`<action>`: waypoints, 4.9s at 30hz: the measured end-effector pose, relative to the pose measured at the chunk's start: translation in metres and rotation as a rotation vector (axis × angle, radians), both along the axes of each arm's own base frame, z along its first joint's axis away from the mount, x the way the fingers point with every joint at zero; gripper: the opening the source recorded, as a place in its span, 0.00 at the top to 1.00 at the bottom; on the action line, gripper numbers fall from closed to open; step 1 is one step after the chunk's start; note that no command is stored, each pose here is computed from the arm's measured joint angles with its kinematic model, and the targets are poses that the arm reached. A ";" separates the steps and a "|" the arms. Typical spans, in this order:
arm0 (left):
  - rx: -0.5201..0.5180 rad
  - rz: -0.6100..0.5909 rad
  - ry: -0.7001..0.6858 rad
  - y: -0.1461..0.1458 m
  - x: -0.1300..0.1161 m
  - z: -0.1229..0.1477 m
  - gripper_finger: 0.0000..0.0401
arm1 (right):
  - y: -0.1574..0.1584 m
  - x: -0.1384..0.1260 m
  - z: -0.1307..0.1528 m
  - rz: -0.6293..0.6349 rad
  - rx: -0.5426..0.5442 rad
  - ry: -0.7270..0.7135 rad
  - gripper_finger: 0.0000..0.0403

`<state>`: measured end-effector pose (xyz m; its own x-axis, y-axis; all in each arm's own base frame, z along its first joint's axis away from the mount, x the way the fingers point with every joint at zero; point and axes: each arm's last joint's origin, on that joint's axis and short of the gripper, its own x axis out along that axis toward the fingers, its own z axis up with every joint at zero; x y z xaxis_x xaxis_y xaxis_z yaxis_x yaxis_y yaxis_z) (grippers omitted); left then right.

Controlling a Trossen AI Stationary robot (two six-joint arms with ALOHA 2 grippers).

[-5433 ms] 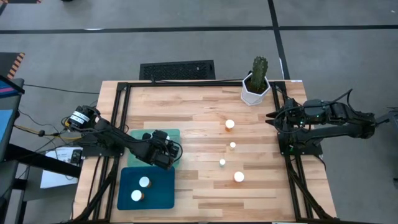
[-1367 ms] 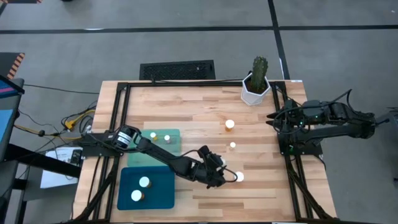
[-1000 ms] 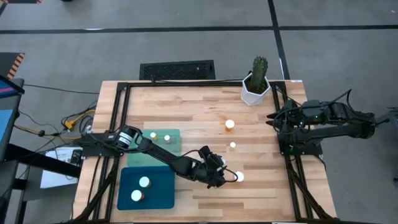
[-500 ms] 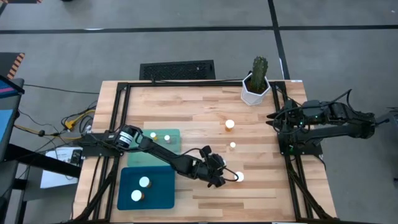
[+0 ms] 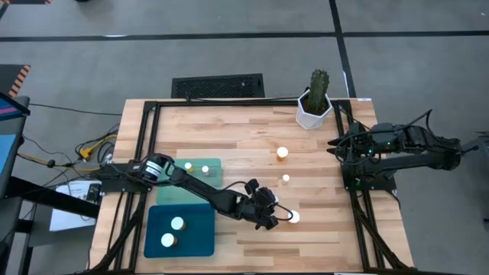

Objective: Pick and place medicine bottles into bin by pill shape (circle, oval)
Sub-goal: Put the small green pill bottle into the green bin

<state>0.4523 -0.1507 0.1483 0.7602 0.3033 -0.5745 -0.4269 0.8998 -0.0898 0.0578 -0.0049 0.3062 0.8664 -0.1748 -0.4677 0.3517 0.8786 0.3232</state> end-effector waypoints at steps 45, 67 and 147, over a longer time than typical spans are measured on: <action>0.044 0.443 0.025 -0.007 -0.184 0.166 0.72 | 0.000 0.000 0.001 -0.001 0.000 -0.009 0.57; -0.102 0.732 -0.018 0.010 -0.275 0.072 0.72 | 0.000 0.000 0.001 -0.014 0.022 -0.013 0.57; 0.084 0.498 0.078 0.033 -0.262 -0.004 0.72 | 0.000 0.000 0.001 -0.039 0.068 -0.021 0.57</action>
<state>0.1904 -0.1173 0.1442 0.4676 0.6656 -0.5817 -0.8082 0.5884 0.0235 0.0581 -0.0049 0.3068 0.8694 -0.1775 -0.4611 0.3779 0.8401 0.3892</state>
